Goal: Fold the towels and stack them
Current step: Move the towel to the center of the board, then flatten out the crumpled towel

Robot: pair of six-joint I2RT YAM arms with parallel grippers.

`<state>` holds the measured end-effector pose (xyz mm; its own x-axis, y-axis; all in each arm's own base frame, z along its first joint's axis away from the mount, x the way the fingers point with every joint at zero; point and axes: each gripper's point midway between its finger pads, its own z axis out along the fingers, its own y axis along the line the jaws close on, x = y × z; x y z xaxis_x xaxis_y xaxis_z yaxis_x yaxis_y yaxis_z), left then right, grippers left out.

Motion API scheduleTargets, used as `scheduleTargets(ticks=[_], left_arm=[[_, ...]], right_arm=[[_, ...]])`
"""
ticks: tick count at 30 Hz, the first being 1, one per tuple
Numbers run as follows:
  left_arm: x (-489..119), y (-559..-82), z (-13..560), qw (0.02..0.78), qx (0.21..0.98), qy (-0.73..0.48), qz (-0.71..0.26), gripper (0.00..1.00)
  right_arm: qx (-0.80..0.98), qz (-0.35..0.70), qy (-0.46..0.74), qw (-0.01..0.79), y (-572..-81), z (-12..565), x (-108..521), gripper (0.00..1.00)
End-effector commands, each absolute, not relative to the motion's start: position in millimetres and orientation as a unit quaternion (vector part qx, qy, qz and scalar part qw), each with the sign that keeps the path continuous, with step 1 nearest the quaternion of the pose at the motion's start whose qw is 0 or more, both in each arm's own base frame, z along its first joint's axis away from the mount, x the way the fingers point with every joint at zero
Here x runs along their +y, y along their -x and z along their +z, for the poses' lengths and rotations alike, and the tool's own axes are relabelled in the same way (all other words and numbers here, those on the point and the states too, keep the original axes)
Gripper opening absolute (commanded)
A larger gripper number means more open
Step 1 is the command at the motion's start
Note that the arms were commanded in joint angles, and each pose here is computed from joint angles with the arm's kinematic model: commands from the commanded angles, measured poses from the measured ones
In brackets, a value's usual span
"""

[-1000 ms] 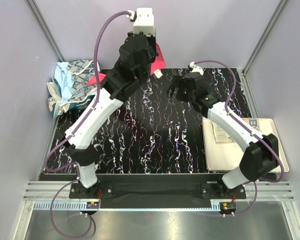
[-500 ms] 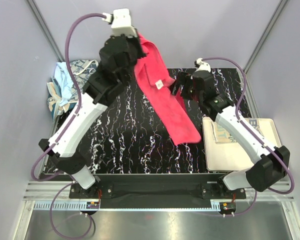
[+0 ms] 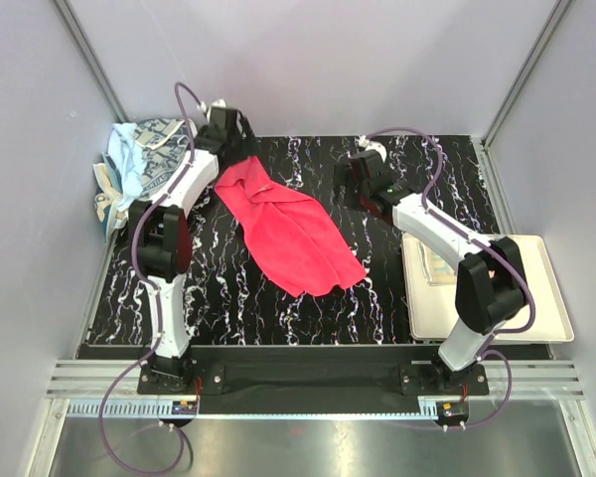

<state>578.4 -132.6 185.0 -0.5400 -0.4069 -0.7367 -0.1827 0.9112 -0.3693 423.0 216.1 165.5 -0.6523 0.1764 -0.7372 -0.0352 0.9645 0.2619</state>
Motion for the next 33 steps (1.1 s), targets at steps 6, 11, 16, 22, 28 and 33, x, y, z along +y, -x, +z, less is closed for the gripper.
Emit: scheduleTargets(ticks=[6, 11, 16, 22, 28, 33], left_arm=[[-156.5, -486.1, 236.5, 0.482, 0.833, 0.226, -0.148, 0.82], [-162.2, -405.1, 199.9, 0.459, 0.832, 0.277, -0.139, 0.78], [-181.0, -328.9, 146.5, 0.407, 0.861, 0.283, -0.117, 0.74], [-205.9, -267.4, 101.9, 0.363, 0.888, 0.257, -0.117, 0.69], [-215.7, -231.2, 63.0, 0.324, 0.905, 0.250, -0.117, 0.65], [-236.0, -222.3, 45.4, 0.303, 0.913, 0.238, -0.134, 0.61]], right_arm=[[0.929, 0.115, -0.045, 0.349, -381.1, 116.0, 204.0, 0.78], [0.940, 0.103, -0.051, 0.322, -344.9, 93.6, 186.6, 0.71], [0.943, 0.111, -0.065, 0.308, -315.2, 81.8, 174.4, 0.67], [0.951, 0.111, -0.073, 0.280, -287.3, 58.0, 166.1, 0.58], [0.951, 0.130, -0.083, 0.267, -278.9, 44.5, 170.6, 0.55], [0.951, 0.137, -0.085, 0.263, -280.1, 37.6, 174.8, 0.53]])
